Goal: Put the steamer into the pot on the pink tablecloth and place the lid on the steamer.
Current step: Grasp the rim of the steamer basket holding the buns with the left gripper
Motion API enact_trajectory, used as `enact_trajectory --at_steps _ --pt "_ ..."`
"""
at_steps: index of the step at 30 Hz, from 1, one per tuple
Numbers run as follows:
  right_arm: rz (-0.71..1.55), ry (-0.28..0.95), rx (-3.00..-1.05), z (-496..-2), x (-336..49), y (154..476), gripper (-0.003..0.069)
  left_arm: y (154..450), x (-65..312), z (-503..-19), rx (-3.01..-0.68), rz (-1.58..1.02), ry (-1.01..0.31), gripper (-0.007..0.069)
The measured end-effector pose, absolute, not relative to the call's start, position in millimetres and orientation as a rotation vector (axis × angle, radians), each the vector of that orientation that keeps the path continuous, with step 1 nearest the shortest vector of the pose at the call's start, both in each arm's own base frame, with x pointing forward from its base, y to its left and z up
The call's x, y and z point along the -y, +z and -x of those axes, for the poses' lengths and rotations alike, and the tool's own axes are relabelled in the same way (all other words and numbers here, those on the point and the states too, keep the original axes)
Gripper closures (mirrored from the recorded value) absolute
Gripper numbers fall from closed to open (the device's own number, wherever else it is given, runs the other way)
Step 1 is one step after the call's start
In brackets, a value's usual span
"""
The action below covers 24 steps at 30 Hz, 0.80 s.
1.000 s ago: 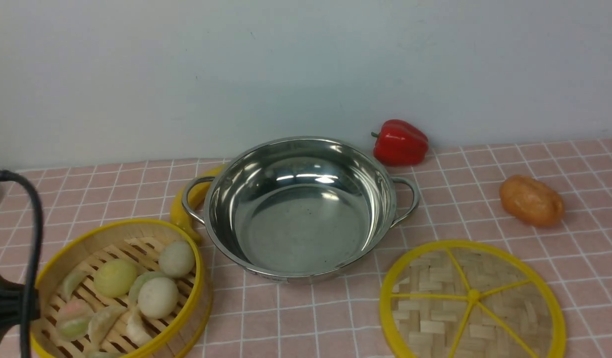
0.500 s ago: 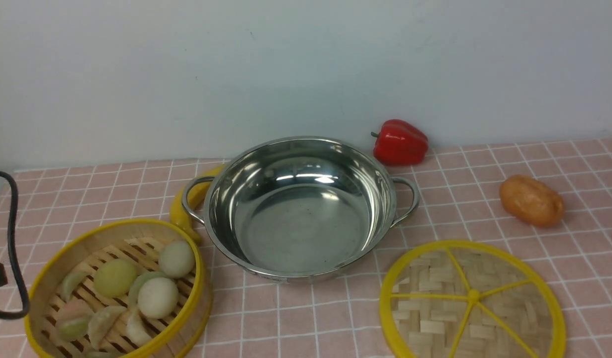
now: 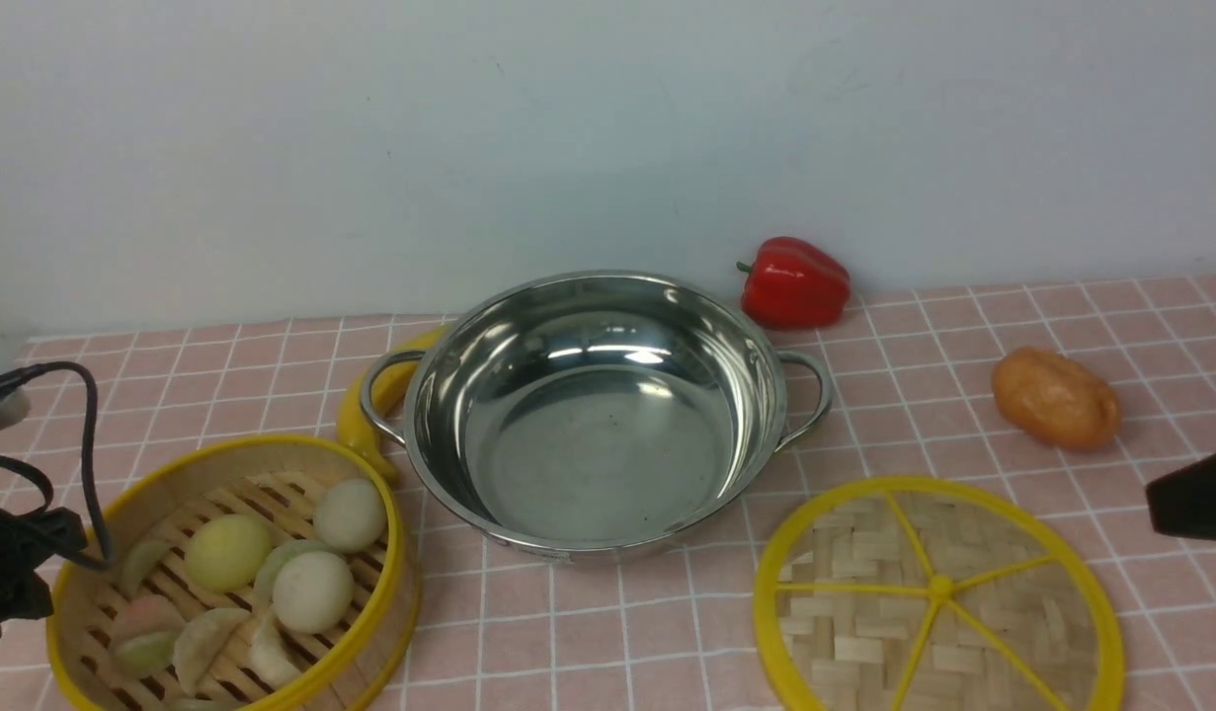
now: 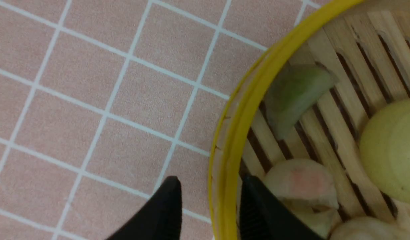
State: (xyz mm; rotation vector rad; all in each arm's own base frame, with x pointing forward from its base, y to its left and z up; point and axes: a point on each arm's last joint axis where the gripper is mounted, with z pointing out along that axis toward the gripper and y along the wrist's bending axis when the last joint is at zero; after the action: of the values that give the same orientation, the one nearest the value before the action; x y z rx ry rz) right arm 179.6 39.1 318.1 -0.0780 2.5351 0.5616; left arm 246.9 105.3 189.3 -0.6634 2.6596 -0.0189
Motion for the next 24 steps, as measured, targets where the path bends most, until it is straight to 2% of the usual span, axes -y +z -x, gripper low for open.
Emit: enact_trajectory --at_steps 10,14,15,16,18,19,24 --pt "0.082 0.565 -2.537 -179.4 -39.8 318.1 0.0417 150.9 -110.4 -259.6 -2.723 0.697 -0.051 0.0382" --pt "0.082 0.565 -2.537 -179.4 -39.8 318.1 0.0417 145.1 -110.9 -261.4 -2.73 0.709 -0.06 0.0398" --pt "0.083 0.565 -2.537 -179.3 -39.8 318.0 0.0417 144.8 -110.6 -261.6 -2.727 0.716 -0.067 0.0446" --pt "0.083 0.565 -2.537 -179.3 -39.8 318.0 0.0417 144.8 -110.7 -261.7 -2.726 0.716 -0.066 0.0453" --pt "0.083 0.565 -2.537 -179.3 -39.8 318.0 0.0417 146.0 -110.3 -261.9 -2.72 0.717 -0.072 0.0559" --pt "0.083 0.565 -2.537 -179.3 -39.8 318.0 0.0417 147.3 -110.4 -261.5 -2.72 0.704 -0.064 0.0583" --pt "0.087 0.569 -2.548 -178.3 -40.1 317.6 0.0417 164.7 -112.1 -260.6 -2.746 0.615 -0.023 0.0586"
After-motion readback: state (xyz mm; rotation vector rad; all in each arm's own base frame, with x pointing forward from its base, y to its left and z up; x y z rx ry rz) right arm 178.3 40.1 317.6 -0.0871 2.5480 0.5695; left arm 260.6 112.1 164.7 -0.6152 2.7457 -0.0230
